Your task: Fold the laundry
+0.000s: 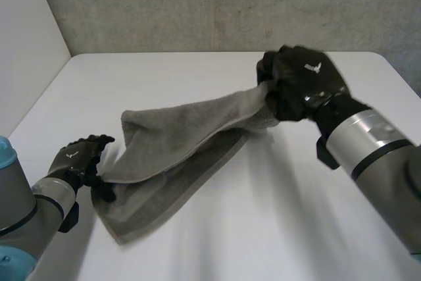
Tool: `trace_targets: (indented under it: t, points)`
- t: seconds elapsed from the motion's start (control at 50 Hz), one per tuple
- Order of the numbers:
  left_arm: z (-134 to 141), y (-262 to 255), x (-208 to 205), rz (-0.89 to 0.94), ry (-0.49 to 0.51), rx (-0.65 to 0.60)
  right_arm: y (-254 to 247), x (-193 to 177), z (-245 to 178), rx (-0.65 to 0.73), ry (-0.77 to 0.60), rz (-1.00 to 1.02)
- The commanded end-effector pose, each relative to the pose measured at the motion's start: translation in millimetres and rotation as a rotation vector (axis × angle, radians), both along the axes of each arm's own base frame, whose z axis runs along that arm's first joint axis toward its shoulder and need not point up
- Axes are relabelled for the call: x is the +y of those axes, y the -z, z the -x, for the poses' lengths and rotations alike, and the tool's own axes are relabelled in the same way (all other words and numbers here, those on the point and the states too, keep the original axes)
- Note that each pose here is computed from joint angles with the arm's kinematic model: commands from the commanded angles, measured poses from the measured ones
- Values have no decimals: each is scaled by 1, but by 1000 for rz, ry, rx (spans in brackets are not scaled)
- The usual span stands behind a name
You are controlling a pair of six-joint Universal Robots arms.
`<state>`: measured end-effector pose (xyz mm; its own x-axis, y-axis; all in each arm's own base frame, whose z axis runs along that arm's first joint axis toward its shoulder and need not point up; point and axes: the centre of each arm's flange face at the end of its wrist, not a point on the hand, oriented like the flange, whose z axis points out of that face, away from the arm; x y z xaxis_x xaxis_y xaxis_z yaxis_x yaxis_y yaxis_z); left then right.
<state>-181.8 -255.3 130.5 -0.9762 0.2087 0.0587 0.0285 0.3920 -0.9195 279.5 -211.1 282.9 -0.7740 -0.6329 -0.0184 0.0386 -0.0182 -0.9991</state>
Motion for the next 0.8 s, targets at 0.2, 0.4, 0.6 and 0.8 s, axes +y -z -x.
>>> trace_targets:
  t: [0.2, 0.4, 0.6, 0.8]
  points:
    - [0, 3, -6, 34, -4, -4, -66, 7, 29, -64, 72, 135]
    - [5, 4, -3, 12, 30, 16, -84, 9, 37, -87, 42, 177]
    - [12, -10, 0, -51, 107, 30, -84, 7, 40, -38, 11, 118]
    - [23, -61, -67, 161, 103, 53, -65, -51, 33, 47, -14, 83]
